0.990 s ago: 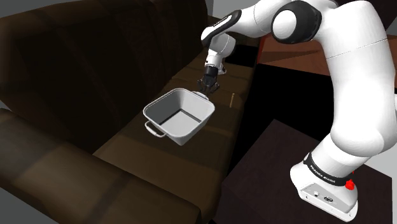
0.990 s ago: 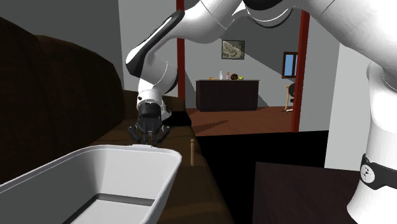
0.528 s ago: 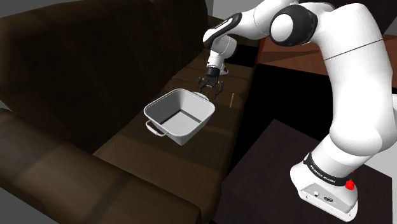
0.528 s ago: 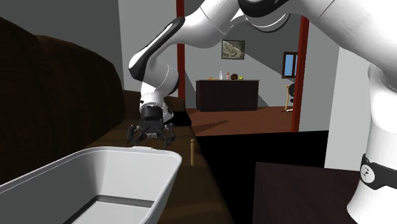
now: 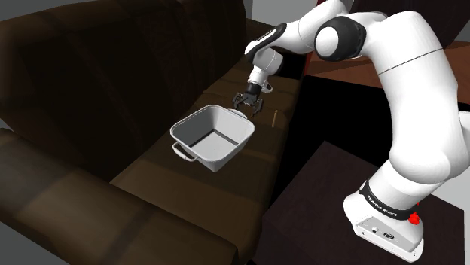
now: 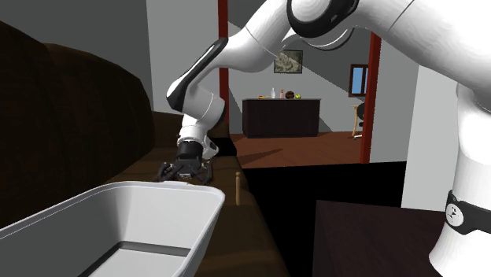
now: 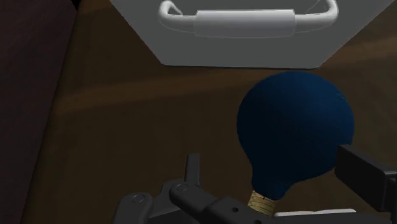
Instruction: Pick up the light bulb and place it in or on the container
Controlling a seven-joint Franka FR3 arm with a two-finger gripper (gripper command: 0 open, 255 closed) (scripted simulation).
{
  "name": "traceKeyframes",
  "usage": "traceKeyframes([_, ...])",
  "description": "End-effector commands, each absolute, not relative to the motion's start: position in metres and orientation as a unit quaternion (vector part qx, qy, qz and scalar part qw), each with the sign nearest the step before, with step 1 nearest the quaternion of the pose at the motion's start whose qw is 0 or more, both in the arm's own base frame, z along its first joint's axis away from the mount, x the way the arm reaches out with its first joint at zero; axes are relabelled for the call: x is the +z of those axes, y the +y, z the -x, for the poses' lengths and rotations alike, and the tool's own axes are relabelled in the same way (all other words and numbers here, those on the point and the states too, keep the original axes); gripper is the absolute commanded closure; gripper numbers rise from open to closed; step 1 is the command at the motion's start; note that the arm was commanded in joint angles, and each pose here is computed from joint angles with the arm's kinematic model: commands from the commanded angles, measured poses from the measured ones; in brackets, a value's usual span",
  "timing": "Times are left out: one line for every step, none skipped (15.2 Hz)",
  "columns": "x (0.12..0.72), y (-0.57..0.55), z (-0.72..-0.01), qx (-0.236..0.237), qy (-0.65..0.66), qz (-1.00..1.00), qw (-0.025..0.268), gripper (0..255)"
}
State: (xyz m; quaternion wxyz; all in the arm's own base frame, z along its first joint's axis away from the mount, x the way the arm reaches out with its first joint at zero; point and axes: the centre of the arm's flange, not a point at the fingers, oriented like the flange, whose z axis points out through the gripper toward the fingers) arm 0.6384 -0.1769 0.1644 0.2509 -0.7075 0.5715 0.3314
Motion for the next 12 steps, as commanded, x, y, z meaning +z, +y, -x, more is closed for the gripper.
traceKeyframes([0.1427,-0.1645,-0.6309,0.343,0.569,0.708,0.237,0])
traceKeyframes([0.1392,-0.1607,-0.6298,0.343,0.569,0.708,0.237,0])
traceKeyframes([0.1358,-0.1569,-0.6286,0.343,0.569,0.708,0.237,0])
traceKeyframes([0.1338,-0.1547,-0.628,0.343,0.569,0.708,0.237,0])
traceKeyframes([0.1338,-0.1547,-0.628,0.343,0.569,0.708,0.237,0])
traceKeyframes([0.1338,-0.1547,-0.628,0.343,0.569,0.708,0.237,0])
traceKeyframes([0.1338,-0.1547,-0.628,0.343,0.569,0.708,0.237,0])
traceKeyframes([0.1338,-0.1547,-0.628,0.343,0.569,0.709,0.237,0])
traceKeyframes([0.1338,-0.1547,-0.628,0.343,0.569,0.708,0.237,0])
traceKeyframes([0.1338,-0.1547,-0.628,0.343,0.569,0.708,0.237,0])
traceKeyframes([0.1338,-0.1547,-0.628,0.343,0.569,0.708,0.237,0])
traceKeyframes([0.1338,-0.1547,-0.628,0.343,0.569,0.708,0.237,0])
